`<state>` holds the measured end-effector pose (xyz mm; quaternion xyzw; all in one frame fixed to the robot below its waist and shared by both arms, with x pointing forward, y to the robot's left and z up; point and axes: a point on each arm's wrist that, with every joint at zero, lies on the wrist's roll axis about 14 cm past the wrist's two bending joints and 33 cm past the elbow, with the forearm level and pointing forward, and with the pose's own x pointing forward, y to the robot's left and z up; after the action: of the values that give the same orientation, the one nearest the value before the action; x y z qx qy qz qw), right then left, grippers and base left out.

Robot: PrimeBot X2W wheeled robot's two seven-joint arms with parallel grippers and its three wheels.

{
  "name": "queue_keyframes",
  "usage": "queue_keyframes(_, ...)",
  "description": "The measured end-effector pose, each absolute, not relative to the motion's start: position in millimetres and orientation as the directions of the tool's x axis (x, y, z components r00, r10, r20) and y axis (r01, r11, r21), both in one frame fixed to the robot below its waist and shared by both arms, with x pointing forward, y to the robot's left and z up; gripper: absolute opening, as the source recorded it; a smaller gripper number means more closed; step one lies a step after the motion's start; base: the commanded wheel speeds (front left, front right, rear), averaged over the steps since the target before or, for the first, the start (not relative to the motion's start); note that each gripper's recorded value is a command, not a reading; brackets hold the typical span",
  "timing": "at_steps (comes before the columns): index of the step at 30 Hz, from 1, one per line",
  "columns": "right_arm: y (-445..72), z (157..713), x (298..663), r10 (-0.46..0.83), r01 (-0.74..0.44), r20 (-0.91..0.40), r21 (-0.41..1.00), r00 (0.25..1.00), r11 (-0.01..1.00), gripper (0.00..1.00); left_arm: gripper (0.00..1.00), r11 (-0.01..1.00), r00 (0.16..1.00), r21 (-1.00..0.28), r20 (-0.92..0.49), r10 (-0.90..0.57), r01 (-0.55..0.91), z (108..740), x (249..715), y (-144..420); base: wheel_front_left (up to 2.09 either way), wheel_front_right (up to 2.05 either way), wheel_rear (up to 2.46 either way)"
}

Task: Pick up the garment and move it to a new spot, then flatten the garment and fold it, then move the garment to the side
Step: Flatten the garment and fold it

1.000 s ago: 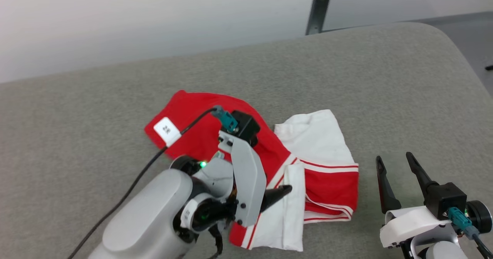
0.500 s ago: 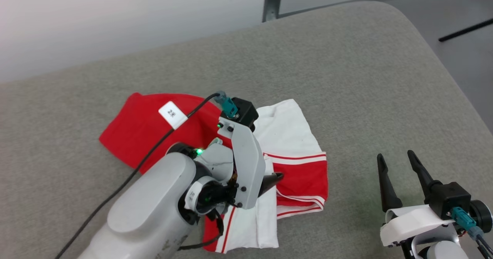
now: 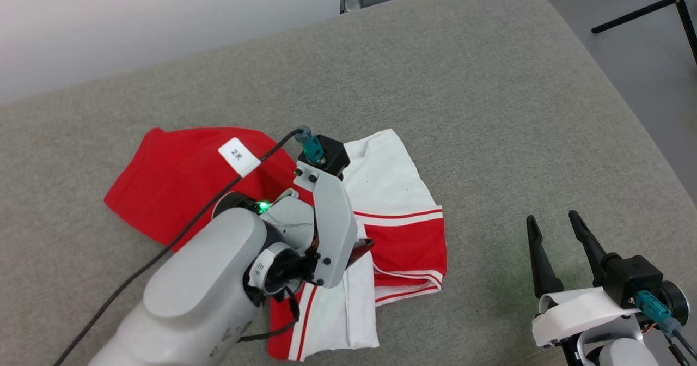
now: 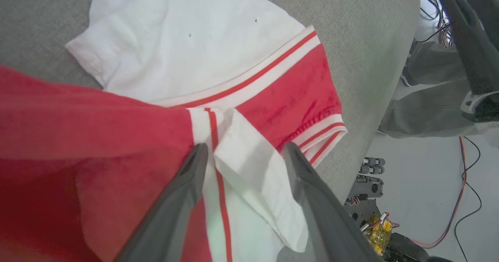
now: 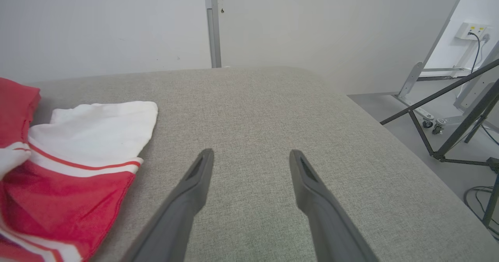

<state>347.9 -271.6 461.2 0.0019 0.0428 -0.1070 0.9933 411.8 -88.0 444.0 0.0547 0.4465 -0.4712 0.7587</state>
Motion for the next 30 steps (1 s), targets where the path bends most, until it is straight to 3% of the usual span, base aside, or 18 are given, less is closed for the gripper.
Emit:
queue_keyframes(4,-272,460,348,-0.215,0.215,-0.09,-0.004,0.972,0.976,1.0,0.98,0.555,0.15,-0.333,-0.743,-0.652,0.762,437,411,-86,0.0,0.0,0.0)
queue_keyframes(5,-272,460,348,-0.215,0.215,-0.09,-0.004,0.973,0.977,1.0,0.87,0.553,0.145,-0.334,-0.746,-0.65,0.764,436,410,-86,0.0,0.0,0.0)
queue_keyframes(6,-272,460,348,-0.214,0.215,-0.09,-0.004,0.973,0.977,1.0,0.52,0.552,0.142,-0.334,-0.747,-0.649,0.764,436,410,-86,0.0,0.0,0.0)
queue_keyframes(7,-272,460,348,-0.213,0.214,-0.089,-0.003,0.973,0.977,1.0,0.38,0.547,0.139,-0.333,-0.747,-0.65,0.768,436,409,-87,0.0,0.0,0.0)
queue_keyframes(8,-272,460,348,-0.213,0.213,-0.088,-0.003,0.973,0.977,1.0,0.31,0.545,0.138,-0.333,-0.747,-0.651,0.769,436,408,-87,0.0,0.0,0.0)
queue_keyframes(9,-272,460,348,-0.212,0.213,-0.088,-0.003,0.973,0.977,1.0,0.12,0.547,0.138,-0.337,-0.746,-0.652,0.766,436,408,-87,0.0,0.0,0.0)
queue_keyframes(10,-271,460,349,-0.209,0.21,-0.088,-0.002,0.974,0.978,1.0,0.0,0.546,0.136,-0.339,-0.745,-0.653,0.766,437,407,-88,0.0,0.0,0.0)
queue_keyframes(22,-267,461,351,-0.195,0.196,-0.085,-0.001,0.977,0.981,1.0,0.0,0.577,0.194,-0.322,-0.727,-0.658,0.751,454,418,-83,0.0,0.0,0.0)
queue_keyframes(30,-264,460,351,-0.184,0.182,-0.084,-0.023,0.979,0.983,1.0,0.0,0.66,0.317,-0.262,-0.715,-0.623,0.705,482,436,-41,0.0,0.0,0.0)
